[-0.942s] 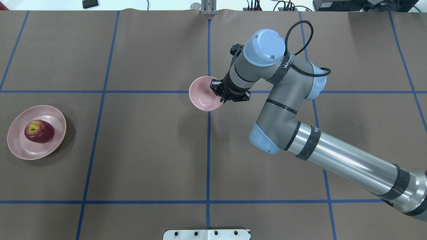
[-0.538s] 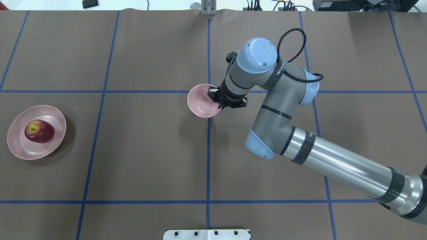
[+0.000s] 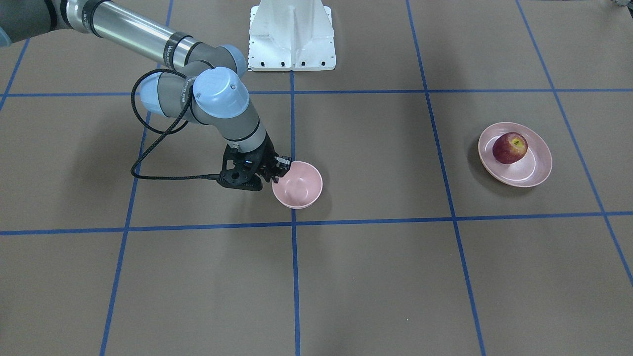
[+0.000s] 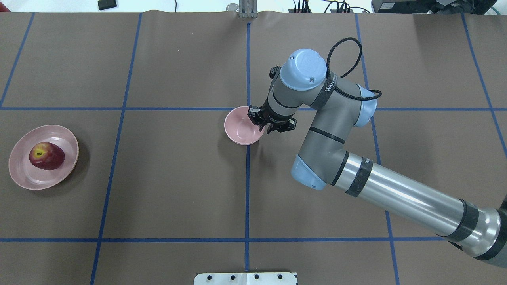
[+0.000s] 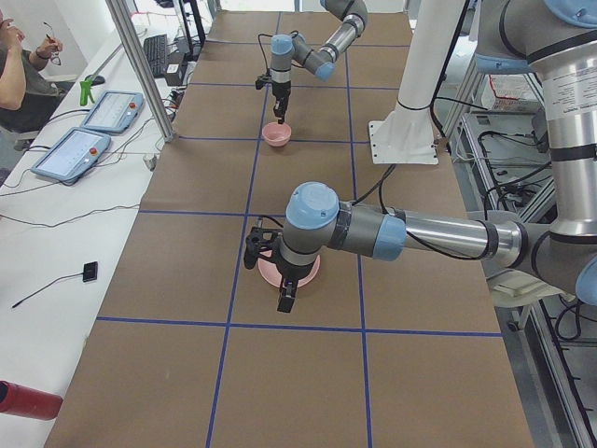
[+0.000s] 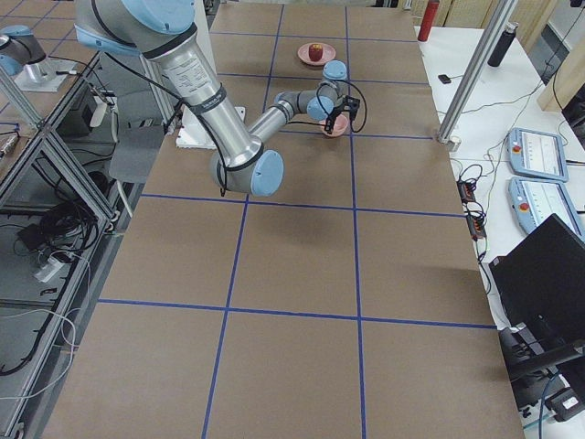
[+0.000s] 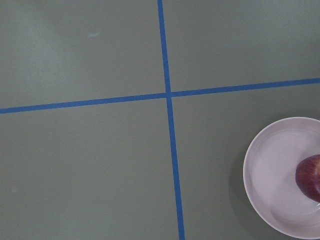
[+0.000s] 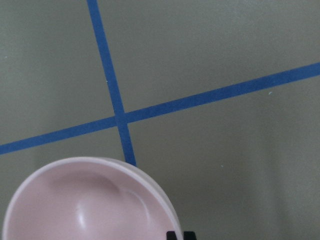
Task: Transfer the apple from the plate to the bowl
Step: 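Carry the pink bowl with the right gripper to the table center and set it down, then open and withdraw the right gripper while the left gripper reaches toward the apple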
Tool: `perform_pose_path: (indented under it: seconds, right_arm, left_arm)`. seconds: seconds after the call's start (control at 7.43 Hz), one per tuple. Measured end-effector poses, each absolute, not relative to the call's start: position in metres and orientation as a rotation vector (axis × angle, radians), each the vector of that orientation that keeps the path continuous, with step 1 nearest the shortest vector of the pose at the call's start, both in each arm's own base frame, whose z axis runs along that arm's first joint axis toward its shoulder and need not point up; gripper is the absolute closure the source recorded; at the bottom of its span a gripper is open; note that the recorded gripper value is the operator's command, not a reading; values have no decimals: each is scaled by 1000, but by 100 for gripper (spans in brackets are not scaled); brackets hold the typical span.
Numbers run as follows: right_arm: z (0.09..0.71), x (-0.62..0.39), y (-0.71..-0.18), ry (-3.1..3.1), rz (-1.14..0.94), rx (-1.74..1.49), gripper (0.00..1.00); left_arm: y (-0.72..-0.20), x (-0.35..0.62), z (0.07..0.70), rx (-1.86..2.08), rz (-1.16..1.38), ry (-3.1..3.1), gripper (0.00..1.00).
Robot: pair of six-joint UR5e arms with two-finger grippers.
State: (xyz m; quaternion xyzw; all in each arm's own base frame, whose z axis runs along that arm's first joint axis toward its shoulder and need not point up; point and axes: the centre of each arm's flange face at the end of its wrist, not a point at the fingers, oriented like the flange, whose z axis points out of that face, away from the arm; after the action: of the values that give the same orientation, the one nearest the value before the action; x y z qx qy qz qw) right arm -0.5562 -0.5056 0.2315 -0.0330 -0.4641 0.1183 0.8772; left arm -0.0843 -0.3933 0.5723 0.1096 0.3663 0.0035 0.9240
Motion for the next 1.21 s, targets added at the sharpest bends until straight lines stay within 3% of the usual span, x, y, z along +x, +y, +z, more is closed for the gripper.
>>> perform_pose_path:
  seconds: [0.13, 0.67, 1.21]
  right_arm:
    - [230, -556, -505, -969, 246, -71, 0]
    - [202, -467, -514, -1003, 283, -95, 0]
    - [306, -357, -491, -940, 230, -43, 0]
  left_arm:
    - [-394, -84, 572, 224, 6, 753, 2]
    - [-437, -13, 530, 150, -118, 809, 2]
    - [-455, 110, 504, 44, -143, 875, 2]
